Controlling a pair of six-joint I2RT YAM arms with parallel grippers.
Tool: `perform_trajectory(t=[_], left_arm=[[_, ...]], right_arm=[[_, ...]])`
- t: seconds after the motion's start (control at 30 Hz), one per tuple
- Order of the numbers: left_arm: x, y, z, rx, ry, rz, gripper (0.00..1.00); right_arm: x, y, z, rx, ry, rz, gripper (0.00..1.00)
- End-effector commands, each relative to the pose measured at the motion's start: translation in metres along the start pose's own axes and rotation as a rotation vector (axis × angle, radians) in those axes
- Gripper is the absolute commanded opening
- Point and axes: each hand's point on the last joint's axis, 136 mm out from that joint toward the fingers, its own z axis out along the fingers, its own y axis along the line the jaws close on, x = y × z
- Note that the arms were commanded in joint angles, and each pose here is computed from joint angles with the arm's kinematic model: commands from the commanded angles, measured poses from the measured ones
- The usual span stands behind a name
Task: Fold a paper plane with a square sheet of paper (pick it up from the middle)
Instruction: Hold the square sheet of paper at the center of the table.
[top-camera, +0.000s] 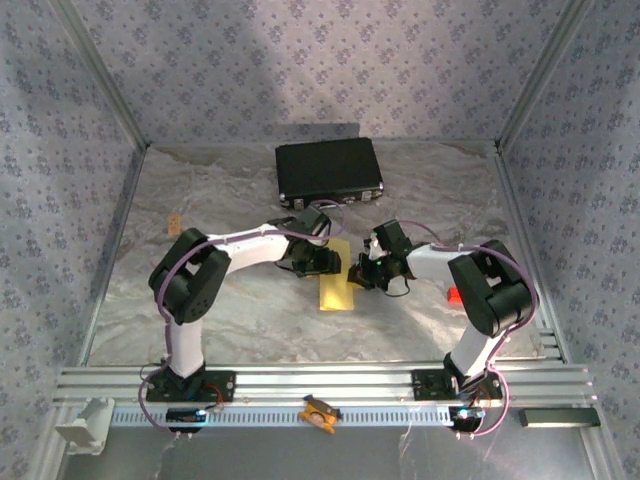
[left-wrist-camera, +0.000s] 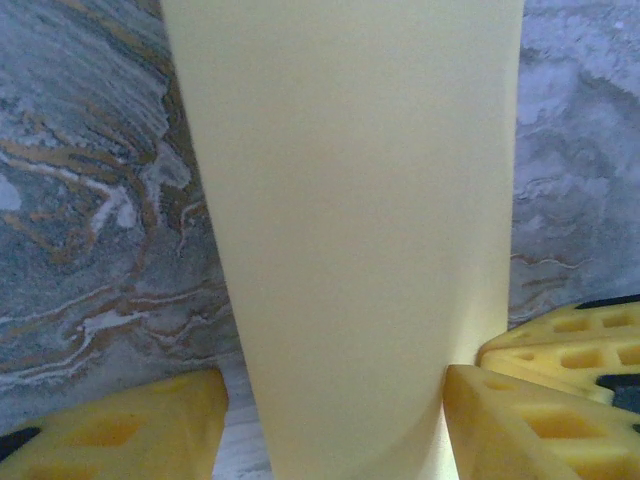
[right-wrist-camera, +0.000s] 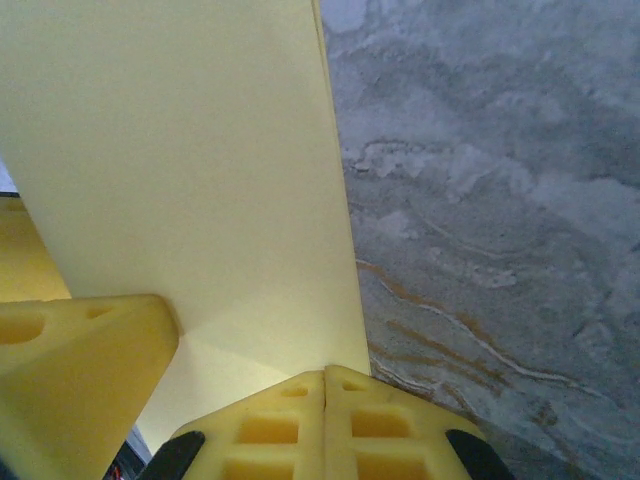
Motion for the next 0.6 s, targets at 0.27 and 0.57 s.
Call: perform_trajectory(t=[0.27, 0.57], left_arm=[[-0.012, -0.016, -0.022, 0.201, -0.139, -0.161, 0.61], [-0.012, -0.024, -0.014, 0.265, -0.137, -0.166, 0.52]], right_arm=[[0.006, -0.019, 0.003, 0.044, 0.021, 0.056, 0.04], [0.005, -0.018, 0.002, 0.036, 0.019, 0.057, 0.04]])
